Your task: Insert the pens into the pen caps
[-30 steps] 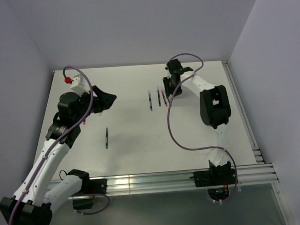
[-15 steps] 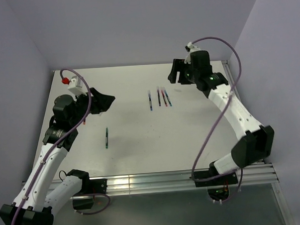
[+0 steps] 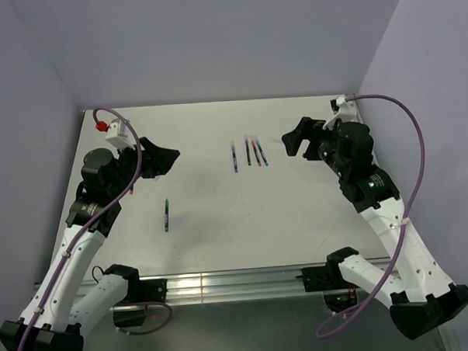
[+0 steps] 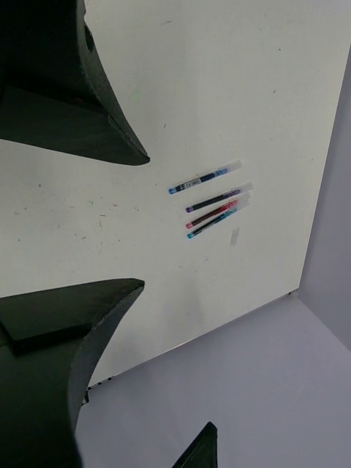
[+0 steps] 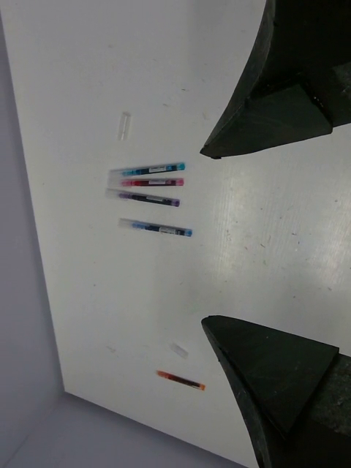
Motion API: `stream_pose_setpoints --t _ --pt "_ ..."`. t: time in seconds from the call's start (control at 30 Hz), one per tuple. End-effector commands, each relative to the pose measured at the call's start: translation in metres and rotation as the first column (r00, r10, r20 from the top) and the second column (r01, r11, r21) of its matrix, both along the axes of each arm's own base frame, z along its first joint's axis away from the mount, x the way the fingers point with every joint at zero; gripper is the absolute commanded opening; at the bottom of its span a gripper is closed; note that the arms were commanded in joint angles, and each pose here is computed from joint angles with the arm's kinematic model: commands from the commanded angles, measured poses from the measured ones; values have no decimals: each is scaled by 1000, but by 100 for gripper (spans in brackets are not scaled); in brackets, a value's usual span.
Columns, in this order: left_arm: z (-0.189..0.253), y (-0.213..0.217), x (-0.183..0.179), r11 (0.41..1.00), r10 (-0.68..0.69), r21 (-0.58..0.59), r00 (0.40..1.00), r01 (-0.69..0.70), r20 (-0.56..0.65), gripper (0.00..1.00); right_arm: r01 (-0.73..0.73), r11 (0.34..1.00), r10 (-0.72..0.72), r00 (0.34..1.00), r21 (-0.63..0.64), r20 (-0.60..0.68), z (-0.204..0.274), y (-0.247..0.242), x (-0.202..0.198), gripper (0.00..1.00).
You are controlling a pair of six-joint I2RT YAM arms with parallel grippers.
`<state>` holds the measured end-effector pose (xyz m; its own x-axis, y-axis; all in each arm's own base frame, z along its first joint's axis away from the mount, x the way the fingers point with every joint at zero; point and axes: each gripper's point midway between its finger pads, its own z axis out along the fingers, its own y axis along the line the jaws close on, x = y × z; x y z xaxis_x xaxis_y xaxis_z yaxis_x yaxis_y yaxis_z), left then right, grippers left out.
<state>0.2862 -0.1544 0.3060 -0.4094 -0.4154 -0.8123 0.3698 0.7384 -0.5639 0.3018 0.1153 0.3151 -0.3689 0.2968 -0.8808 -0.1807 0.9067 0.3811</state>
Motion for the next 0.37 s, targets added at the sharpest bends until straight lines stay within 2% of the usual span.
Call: stream_pose_setpoints --t 0.0,0.33 --pt "17 -1 -2 1000 -20 -1 997 20 76 69 26 999 -27 997 21 66 12 -4 0 96" --pt "17 0 -5 1000 -22 1 996 22 82 69 15 1000 -17 996 24 83 13 -3 -2 100"
